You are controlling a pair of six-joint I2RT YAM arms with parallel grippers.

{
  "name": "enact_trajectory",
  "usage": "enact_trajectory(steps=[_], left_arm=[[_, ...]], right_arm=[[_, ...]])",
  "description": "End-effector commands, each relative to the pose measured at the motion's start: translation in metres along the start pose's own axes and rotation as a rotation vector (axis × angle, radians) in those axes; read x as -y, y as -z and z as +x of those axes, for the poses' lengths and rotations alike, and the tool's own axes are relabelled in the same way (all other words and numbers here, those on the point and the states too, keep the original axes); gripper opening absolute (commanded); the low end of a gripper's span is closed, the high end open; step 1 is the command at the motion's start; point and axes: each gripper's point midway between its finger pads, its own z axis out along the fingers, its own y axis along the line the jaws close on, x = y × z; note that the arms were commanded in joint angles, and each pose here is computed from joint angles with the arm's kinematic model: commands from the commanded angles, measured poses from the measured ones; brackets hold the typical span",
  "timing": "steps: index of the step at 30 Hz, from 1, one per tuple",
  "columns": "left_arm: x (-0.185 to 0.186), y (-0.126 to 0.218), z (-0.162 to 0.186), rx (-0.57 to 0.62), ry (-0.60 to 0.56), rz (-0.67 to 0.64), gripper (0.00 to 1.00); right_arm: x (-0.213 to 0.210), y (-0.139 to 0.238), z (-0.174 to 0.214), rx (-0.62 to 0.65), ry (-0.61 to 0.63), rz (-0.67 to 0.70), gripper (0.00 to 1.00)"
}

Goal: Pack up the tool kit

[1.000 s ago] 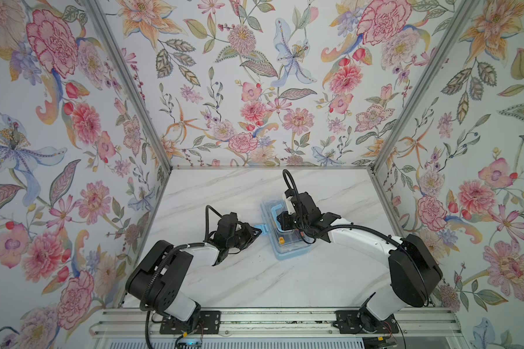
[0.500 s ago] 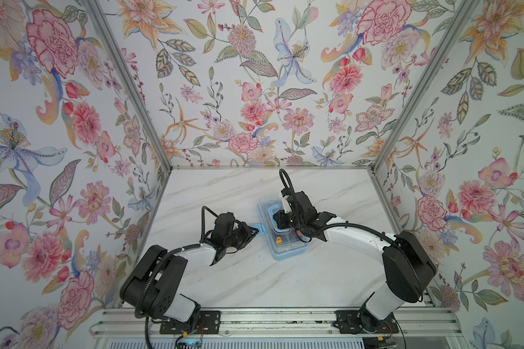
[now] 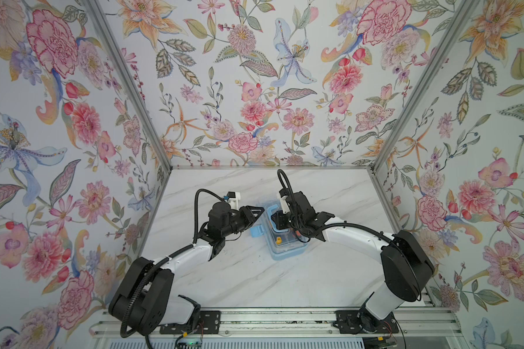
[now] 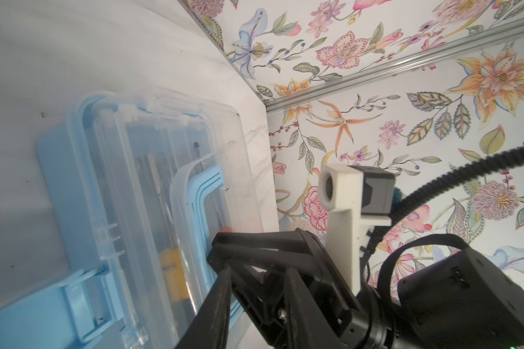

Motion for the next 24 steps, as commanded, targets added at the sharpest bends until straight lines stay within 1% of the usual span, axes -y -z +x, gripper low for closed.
enact_trajectory(steps=[1, 4, 6, 7, 9, 11, 12, 13, 14, 15, 16, 17, 21, 24], left_arm=[[0.013, -0.006, 0.010, -0.042, -0.046, 0.056, 0.32], [0.009, -0.001, 0.007, -0.032, -0.055, 0.046, 0.30], [-0.004, 0.007, 0.002, -0.010, -0.121, -0.062, 0.31], [-0.011, 0.014, 0.000, 0.009, -0.171, -0.133, 0.33], [-0.026, 0.028, -0.002, 0.032, -0.278, -0.288, 0.40], [-0.036, 0.046, -0.006, 0.075, -0.411, -0.439, 0.45], [-0.044, 0.057, -0.005, 0.087, -0.468, -0.528, 0.50], [-0.049, 0.063, -0.004, 0.097, -0.520, -0.575, 0.54], [-0.054, 0.068, -0.002, 0.102, -0.551, -0.610, 0.68], [-0.061, 0.071, 0.003, 0.108, -0.570, -0.636, 0.74], [-0.069, 0.072, 0.010, 0.100, -0.587, -0.645, 0.78], [-0.078, 0.072, 0.015, 0.092, -0.593, -0.664, 0.80], [-0.106, 0.060, 0.046, 0.047, -0.647, -0.677, 0.78], [-0.117, 0.055, 0.060, 0.058, -0.679, -0.660, 0.76]], right_arm=[[0.050, -0.005, 0.149, -0.504, -0.018, 0.172, 0.18], [0.050, -0.002, 0.149, -0.500, -0.022, 0.174, 0.18], [0.050, -0.001, 0.147, -0.496, -0.022, 0.174, 0.18], [0.050, 0.000, 0.146, -0.491, -0.024, 0.175, 0.19], [0.048, 0.001, 0.144, -0.485, -0.021, 0.166, 0.24], [0.047, 0.002, 0.141, -0.478, -0.020, 0.162, 0.28], [0.045, 0.003, 0.139, -0.473, -0.018, 0.156, 0.30], [0.044, 0.002, 0.139, -0.473, -0.015, 0.153, 0.31], [0.044, 0.002, 0.139, -0.474, -0.014, 0.153, 0.31], [0.044, 0.002, 0.140, -0.477, -0.011, 0.152, 0.32], [0.044, 0.001, 0.140, -0.481, -0.008, 0.152, 0.32], [0.044, 0.000, 0.141, -0.484, -0.008, 0.151, 0.32], [0.045, -0.001, 0.142, -0.490, -0.007, 0.150, 0.32], [0.044, -0.001, 0.142, -0.489, -0.009, 0.148, 0.32]])
